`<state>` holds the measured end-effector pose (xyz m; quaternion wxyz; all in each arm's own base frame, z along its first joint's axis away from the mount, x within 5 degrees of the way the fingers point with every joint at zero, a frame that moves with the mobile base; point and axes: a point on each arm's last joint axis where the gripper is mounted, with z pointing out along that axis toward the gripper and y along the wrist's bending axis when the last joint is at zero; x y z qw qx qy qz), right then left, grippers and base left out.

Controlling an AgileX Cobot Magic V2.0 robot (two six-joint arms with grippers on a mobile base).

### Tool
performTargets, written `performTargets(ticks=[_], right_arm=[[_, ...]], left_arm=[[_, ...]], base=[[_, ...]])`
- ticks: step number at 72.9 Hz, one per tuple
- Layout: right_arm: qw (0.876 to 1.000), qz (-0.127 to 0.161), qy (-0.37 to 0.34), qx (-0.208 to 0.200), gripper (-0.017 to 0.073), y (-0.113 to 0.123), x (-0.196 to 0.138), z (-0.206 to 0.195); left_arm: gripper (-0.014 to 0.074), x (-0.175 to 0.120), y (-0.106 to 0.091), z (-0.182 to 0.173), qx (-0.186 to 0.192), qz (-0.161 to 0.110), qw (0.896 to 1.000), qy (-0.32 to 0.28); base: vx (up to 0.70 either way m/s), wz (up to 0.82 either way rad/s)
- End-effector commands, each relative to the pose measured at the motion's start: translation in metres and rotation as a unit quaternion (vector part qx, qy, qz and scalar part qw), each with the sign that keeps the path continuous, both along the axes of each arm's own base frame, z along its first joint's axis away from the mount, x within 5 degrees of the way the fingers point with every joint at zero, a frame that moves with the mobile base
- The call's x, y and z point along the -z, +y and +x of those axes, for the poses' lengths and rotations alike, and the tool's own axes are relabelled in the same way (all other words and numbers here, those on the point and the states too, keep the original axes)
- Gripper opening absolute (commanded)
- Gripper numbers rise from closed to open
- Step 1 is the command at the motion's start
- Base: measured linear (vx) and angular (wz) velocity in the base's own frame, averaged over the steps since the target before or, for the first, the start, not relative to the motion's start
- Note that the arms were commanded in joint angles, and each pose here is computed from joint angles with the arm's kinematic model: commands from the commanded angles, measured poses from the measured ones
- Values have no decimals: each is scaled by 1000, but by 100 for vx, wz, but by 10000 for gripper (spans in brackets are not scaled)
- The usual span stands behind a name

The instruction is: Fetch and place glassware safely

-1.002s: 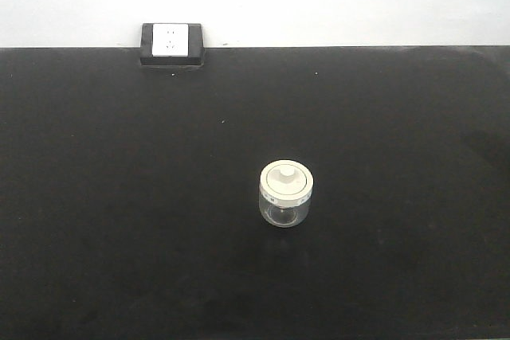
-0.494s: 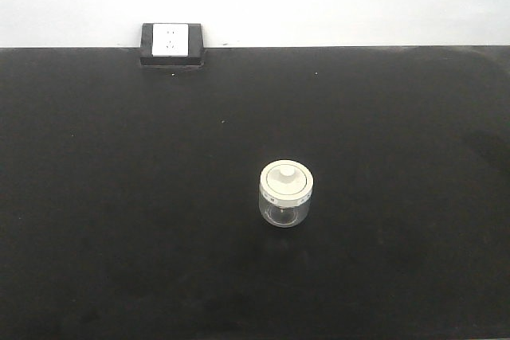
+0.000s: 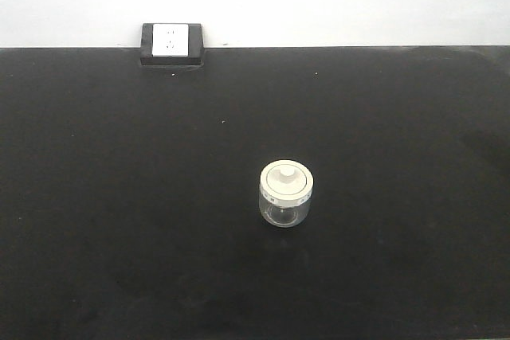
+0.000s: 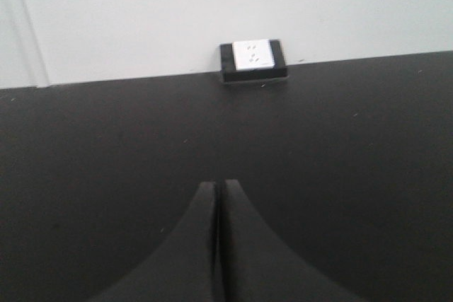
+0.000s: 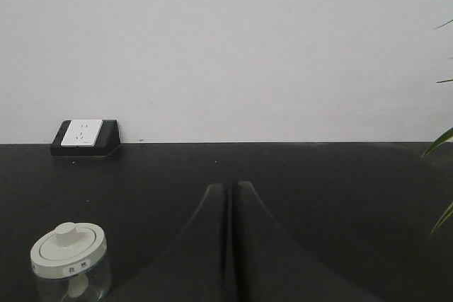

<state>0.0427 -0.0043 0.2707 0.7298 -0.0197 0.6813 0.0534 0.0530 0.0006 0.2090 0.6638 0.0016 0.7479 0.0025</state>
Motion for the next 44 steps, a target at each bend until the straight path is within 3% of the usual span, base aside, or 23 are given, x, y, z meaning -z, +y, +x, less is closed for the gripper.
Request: performTargets(ticks=[1, 15, 44], right_arm=[[999, -7, -31, -11, -8, 2, -12, -2], [999, -8, -31, -10, -8, 2, -12, -2], [999, -8, -31, -10, -8, 2, -12, -2]], left_arm=[[-7, 0, 0, 0, -7, -19, 998, -56], [-7, 18, 0, 4, -10, -82, 994, -66], [-7, 12, 0, 4, -6, -83, 992, -97]], base=[[0, 0], [0, 0], [0, 0]])
